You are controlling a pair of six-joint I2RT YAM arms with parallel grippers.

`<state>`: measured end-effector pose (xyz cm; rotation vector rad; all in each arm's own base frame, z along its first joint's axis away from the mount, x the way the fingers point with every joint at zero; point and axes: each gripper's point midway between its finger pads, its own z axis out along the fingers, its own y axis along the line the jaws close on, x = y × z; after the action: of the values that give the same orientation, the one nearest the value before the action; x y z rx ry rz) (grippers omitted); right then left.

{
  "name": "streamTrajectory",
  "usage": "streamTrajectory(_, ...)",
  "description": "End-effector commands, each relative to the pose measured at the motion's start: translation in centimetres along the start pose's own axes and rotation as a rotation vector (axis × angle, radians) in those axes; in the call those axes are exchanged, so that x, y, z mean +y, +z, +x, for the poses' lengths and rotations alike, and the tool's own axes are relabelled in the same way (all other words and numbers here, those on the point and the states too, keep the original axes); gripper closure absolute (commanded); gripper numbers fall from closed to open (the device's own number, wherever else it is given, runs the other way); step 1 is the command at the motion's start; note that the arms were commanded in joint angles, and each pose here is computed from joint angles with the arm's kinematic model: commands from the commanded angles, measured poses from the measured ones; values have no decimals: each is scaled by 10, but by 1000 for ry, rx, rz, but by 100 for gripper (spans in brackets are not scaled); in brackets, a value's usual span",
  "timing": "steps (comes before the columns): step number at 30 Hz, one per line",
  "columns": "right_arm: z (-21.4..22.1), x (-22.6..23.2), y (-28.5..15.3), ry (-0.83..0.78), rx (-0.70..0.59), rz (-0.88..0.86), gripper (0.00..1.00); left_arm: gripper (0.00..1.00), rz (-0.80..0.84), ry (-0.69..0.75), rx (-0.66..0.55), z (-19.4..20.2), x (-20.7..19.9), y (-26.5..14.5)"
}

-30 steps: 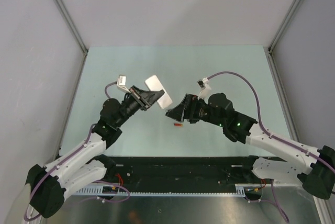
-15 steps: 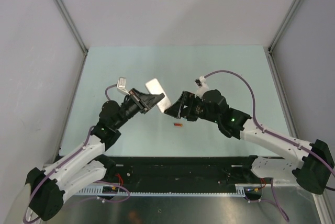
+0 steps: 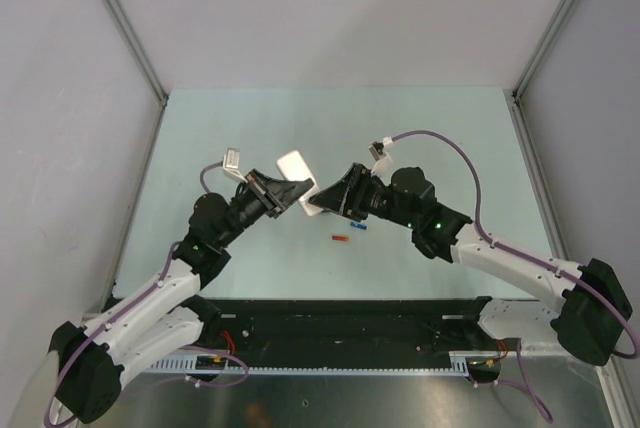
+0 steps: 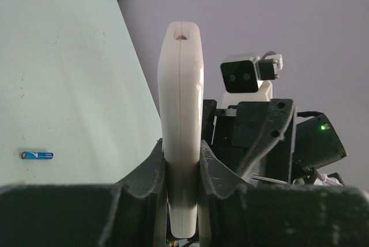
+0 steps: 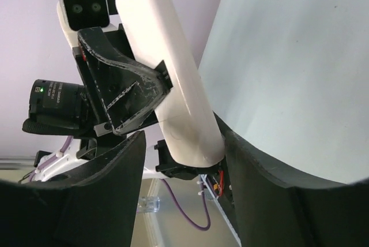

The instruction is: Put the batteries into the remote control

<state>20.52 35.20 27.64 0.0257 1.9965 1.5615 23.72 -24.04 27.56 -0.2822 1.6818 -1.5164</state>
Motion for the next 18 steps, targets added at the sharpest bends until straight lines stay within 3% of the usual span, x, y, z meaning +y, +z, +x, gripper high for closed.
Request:
streamTrajectory(1,-1,8,2,16,-1,-49,41,100,64,9,-22,-7,-19,-3)
streamTrajectory(11,-1,2,5,18,5,-41,56,100,69,9,-18,-6,-21,-3)
streamTrajectory(18,-2,-1,9,37,-2,-42,54,100,66,9,-20,-5,-18,-5)
